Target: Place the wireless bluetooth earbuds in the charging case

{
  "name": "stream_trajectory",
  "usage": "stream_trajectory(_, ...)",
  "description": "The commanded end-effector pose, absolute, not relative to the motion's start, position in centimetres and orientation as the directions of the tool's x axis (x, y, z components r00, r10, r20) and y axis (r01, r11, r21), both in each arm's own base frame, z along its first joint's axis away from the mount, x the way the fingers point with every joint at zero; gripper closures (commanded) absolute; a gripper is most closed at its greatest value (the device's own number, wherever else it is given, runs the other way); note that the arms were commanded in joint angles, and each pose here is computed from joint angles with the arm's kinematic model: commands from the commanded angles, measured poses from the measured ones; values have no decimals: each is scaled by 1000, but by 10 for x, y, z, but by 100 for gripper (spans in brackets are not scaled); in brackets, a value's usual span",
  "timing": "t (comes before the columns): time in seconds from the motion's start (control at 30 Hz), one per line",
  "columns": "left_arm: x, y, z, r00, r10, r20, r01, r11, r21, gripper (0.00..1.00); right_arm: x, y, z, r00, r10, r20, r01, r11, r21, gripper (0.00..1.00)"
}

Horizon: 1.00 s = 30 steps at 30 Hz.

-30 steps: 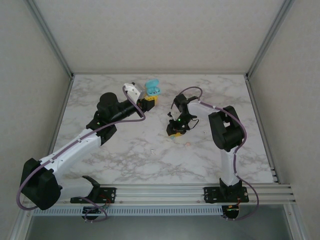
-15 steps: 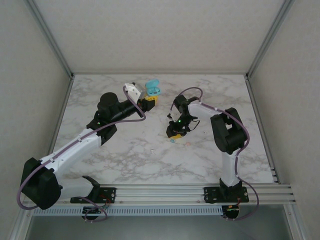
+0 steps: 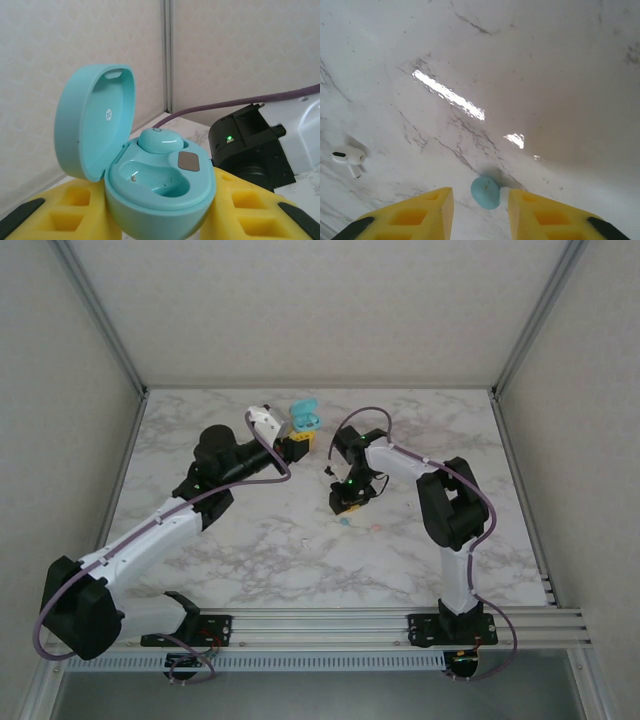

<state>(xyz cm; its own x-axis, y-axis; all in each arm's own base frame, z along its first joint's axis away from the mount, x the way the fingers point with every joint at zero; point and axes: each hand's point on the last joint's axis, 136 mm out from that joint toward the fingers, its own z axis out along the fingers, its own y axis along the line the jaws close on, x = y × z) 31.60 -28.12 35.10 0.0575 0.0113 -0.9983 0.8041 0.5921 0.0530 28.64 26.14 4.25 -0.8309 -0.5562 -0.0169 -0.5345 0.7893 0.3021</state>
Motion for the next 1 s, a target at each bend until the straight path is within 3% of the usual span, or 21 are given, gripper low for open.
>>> stream_trajectory(0.0,309,-271,373,115,-23,-993,780,621,76,76,282,258,34,-779,-626,20,-604,760,242,65)
stream_trajectory(0.6,302,-260,379,135,-9,-991,758,644,98,76,270,256,16,-713,-694,102,-670,716,196,64)
stream_trajectory(0.97,302,-261,379,131,-11,-991,761,642,93,76,281,245,16,-776,-621,113,-613,784,101,70)
